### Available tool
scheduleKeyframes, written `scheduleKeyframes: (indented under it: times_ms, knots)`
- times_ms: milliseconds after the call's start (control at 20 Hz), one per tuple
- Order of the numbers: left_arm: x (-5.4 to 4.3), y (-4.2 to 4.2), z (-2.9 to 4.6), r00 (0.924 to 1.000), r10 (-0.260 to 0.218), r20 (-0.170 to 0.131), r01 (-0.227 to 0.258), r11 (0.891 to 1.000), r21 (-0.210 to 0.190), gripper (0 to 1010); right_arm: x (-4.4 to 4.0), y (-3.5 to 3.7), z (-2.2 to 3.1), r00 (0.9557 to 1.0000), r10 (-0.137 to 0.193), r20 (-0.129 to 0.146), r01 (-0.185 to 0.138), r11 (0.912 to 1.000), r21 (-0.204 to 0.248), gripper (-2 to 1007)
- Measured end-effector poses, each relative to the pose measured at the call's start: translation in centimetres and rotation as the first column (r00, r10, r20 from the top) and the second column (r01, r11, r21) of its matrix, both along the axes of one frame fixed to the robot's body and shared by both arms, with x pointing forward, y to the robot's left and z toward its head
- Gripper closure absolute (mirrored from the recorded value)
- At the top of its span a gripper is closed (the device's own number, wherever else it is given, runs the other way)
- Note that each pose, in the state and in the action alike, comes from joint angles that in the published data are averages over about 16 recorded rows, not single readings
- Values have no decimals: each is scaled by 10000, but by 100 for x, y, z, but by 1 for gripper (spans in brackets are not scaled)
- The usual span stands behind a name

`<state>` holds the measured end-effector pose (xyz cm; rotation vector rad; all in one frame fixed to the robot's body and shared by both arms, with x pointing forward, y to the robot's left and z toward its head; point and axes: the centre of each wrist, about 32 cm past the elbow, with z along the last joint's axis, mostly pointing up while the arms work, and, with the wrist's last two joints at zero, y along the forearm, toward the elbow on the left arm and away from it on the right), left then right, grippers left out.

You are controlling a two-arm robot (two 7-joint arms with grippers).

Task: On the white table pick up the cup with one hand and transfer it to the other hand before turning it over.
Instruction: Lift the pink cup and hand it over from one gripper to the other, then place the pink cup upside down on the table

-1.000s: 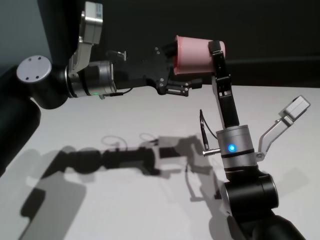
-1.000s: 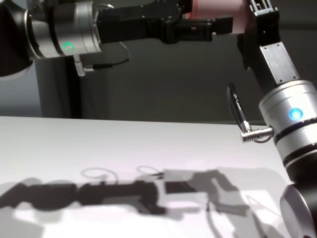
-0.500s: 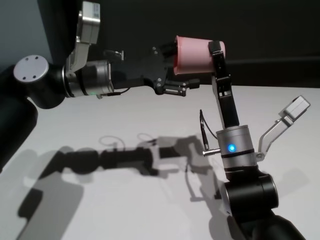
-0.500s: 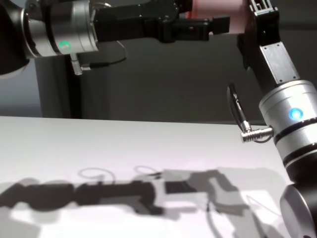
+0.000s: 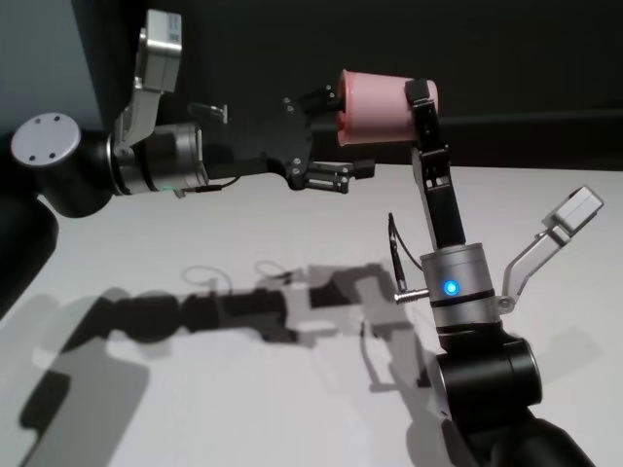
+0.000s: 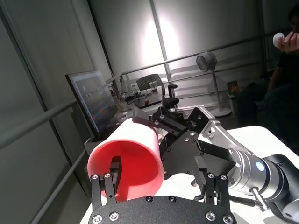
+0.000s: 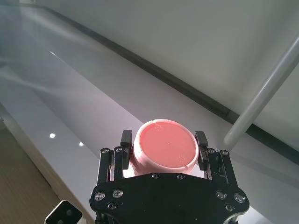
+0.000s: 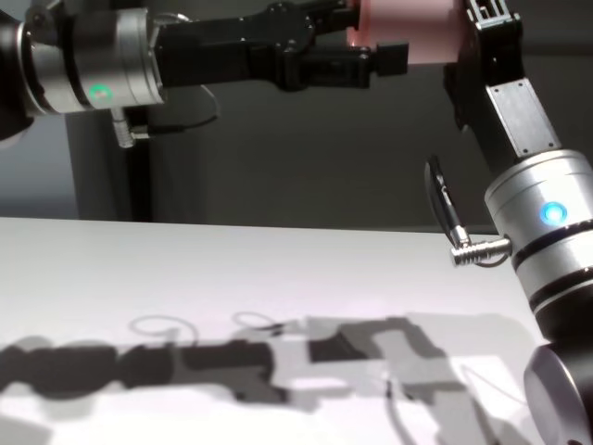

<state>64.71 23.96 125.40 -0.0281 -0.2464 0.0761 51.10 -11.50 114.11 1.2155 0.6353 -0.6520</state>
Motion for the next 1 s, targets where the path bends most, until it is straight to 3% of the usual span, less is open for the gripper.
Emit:
scheduleKeyframes:
  times_ms: [400,650,850,1000]
  knots:
    - [-99,171,-37,9985,527,-142,-526,9985,123,9,0,0,0,10000,0,0,0,10000,0,219]
    - [-212,309,-83,9925,1198,-233,-1195,9928,129,9,0,0,0,10000,-1,0,1,10000,-1,219]
    - [-339,428,-138,9795,1995,-291,-1993,9799,98,9,0,0,0,10000,-1,0,1,10000,-1,219]
    - [-457,520,-191,9612,2739,-334,-2738,9618,80,9,0,0,0,10000,0,0,0,10000,-1,219]
